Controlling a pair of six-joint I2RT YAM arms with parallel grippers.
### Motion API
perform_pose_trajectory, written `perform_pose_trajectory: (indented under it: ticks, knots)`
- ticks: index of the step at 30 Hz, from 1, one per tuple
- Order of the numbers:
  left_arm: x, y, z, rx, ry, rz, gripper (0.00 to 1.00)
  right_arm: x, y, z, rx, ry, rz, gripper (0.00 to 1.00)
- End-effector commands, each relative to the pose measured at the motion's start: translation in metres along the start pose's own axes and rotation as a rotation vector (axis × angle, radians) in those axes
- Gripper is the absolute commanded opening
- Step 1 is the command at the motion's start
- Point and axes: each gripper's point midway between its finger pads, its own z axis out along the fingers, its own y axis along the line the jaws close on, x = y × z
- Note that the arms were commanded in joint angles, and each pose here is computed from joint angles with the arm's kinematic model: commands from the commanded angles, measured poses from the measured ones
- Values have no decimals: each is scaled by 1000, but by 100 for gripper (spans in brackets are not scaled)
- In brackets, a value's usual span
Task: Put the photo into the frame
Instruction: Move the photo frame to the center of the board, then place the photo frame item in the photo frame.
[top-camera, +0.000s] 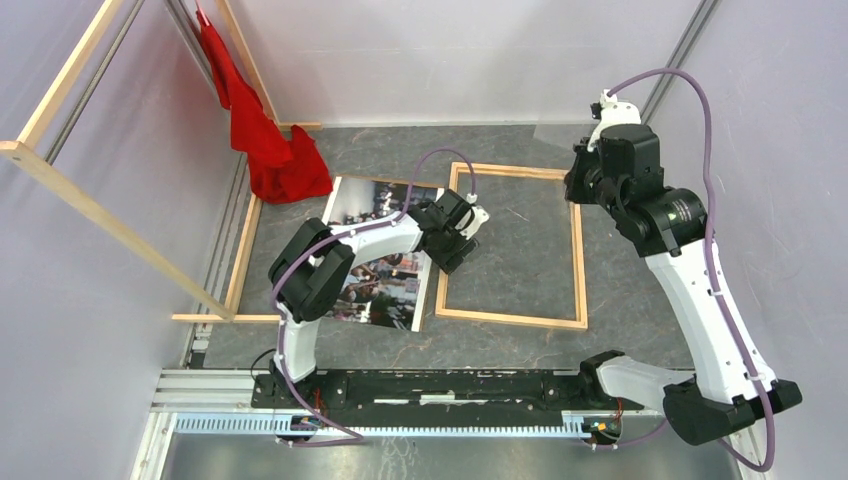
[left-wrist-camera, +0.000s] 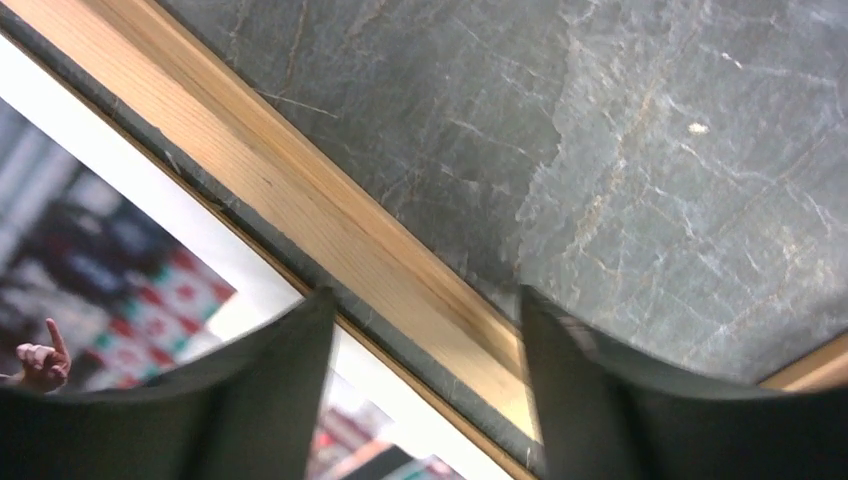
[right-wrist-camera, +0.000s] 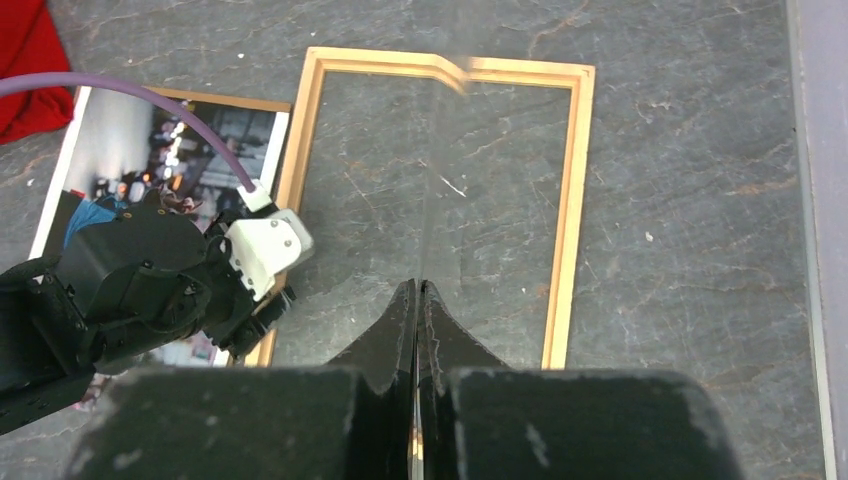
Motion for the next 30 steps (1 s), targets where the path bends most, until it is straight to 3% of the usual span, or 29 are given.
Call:
perform_pose_trajectory:
  ticks: [1, 3, 8, 13, 18, 21, 27, 30]
  knots:
    - [-27, -8, -42, 74, -89, 53, 83, -31, 16, -16, -92, -65, -8, 0]
    - [-44, -10, -66, 97, -138, 50, 99, -37, 21, -20, -119, -63, -14, 0]
    - [-75, 14, -140, 108, -291, 16, 100, -46, 43, -28, -240, -40, -20, 0]
    - [-76, 78, -186, 50, -375, -108, 100, -40, 81, -36, -458, -5, 19, 0]
    - [-47, 147, -197, -93, -367, -210, 100, -38, 121, -56, -724, 20, 100, 0]
    - [-30, 169, -199, -150, -356, -244, 100, -32, 128, -58, -795, 38, 146, 0]
    - [-6, 173, -187, -184, -301, -243, 100, 24, 112, -12, -803, 137, 271, 0]
    - [12, 171, -170, -185, -249, -237, 100, 65, 87, 27, -726, 189, 312, 0]
